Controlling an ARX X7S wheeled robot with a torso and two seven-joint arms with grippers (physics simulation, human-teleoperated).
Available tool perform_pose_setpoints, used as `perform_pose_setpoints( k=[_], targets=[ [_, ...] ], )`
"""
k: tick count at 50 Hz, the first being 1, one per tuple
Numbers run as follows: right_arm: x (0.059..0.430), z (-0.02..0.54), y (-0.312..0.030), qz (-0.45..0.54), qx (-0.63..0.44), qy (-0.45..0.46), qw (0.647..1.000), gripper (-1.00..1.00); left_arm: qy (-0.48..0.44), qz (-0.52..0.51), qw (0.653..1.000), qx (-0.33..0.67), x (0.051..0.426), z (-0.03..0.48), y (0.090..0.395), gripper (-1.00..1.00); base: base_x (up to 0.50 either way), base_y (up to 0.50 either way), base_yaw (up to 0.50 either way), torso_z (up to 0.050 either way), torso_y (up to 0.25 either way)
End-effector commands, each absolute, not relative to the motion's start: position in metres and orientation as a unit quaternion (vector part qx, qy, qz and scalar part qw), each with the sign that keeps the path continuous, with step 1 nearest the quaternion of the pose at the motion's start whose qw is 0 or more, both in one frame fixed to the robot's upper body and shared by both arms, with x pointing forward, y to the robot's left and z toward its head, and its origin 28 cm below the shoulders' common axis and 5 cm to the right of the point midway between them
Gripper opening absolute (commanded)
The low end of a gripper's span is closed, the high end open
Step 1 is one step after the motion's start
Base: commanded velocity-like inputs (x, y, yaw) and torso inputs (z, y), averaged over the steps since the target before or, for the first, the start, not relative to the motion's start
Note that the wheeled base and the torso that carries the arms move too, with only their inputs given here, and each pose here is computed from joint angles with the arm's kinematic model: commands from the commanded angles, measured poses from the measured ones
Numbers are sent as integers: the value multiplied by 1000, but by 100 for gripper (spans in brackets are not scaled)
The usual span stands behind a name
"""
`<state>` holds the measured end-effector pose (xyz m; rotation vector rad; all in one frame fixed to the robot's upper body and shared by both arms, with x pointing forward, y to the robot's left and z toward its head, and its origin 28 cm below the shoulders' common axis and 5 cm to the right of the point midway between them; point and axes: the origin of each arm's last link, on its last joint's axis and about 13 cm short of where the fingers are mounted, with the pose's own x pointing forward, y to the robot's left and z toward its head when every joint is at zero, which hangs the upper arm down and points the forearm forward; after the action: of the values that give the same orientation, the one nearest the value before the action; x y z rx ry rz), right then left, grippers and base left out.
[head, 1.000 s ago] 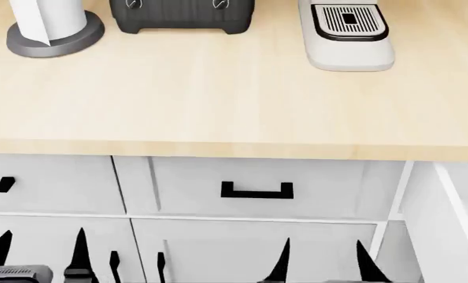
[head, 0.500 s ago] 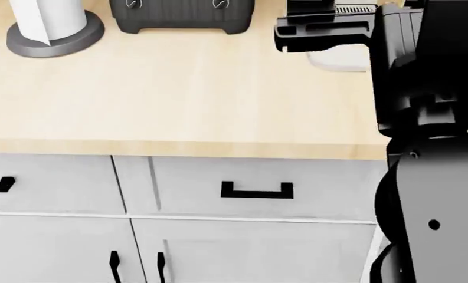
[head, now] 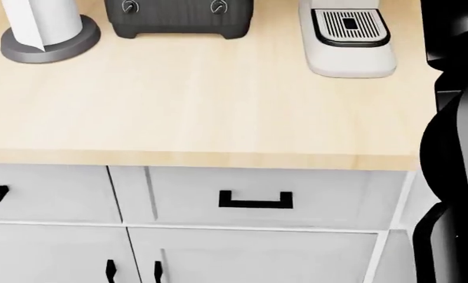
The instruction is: Close the right drawer.
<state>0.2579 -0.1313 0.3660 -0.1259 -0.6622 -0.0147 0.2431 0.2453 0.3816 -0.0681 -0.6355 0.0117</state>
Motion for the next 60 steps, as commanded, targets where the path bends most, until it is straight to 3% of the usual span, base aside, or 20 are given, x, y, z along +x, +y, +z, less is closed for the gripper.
perform_pose_setpoints(
  k=[1, 41, 48, 60],
  targets=[
    [256, 375, -134, -10, -66, -340, 938, 100, -319, 1, 947, -28, 238, 389, 244, 100, 500, -59, 0, 0, 0],
    [251, 373, -133, -18, -73, -347, 935, 100, -323, 4, 946, -21, 233, 390, 248, 100, 498, -60, 0, 0, 1],
    [254, 368, -134, -6, -71, -341, 937, 100, -322, 3, 947, -21, 237, 388, 247, 100, 0, 0, -21, 0, 4],
    [255, 367, -136, 4, -68, -334, 940, 100, -321, 3, 947, -22, 237, 387, 247, 100, 0, 0, -498, 0, 0]
  ],
)
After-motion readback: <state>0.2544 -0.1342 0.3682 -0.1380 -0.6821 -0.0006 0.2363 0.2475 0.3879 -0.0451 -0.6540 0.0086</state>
